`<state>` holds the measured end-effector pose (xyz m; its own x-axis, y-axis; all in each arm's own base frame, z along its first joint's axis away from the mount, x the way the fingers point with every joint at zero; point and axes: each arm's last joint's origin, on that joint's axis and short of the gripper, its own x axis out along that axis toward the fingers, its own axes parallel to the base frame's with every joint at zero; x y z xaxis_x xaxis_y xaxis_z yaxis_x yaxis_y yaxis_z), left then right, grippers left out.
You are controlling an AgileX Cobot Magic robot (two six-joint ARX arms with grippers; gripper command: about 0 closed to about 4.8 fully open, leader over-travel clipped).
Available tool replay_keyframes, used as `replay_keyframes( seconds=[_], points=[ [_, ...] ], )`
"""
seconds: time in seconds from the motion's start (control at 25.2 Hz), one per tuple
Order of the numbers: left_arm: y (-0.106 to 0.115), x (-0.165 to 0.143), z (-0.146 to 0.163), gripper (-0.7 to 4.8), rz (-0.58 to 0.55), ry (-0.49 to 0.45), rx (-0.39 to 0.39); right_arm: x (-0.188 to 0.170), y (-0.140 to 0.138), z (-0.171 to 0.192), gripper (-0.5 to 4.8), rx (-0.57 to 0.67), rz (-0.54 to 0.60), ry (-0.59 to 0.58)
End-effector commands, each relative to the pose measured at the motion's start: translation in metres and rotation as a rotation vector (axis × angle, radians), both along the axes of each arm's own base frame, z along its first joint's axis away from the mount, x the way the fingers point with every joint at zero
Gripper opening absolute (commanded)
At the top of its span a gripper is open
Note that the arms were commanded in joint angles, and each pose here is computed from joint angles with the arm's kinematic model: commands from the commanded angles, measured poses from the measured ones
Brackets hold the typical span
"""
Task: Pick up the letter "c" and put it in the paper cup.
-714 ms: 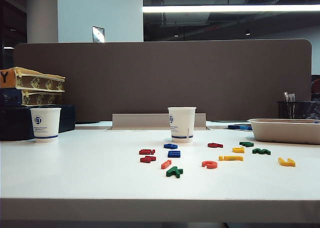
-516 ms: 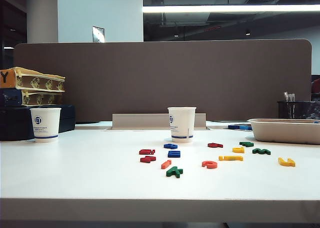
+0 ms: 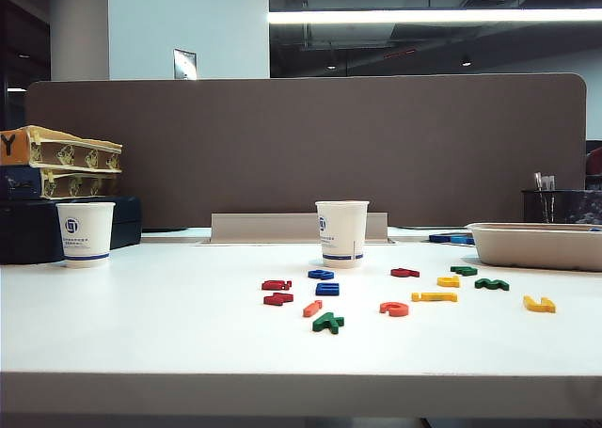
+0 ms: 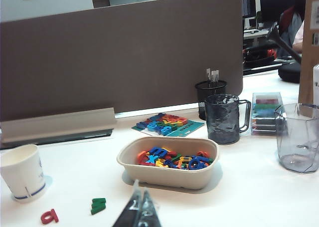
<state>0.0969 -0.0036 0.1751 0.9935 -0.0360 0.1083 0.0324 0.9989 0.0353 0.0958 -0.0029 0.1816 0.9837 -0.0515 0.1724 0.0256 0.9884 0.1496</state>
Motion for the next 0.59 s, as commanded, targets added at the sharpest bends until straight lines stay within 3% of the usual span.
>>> replay_keyframes(
  seconds=[0.04,0.59],
  points=[
    [0.000,-0.001,0.008,-0.06,-0.011,-0.066,-0.031,-0.002,0.000,0.007,-0.06,0.017,0.001,-0.079],
    [-0.003,-0.008,0.031,-0.05,-0.099,-0.144,-0.024,-0.010,0.001,0.037,-0.06,0.012,0.012,-0.135]
  ],
)
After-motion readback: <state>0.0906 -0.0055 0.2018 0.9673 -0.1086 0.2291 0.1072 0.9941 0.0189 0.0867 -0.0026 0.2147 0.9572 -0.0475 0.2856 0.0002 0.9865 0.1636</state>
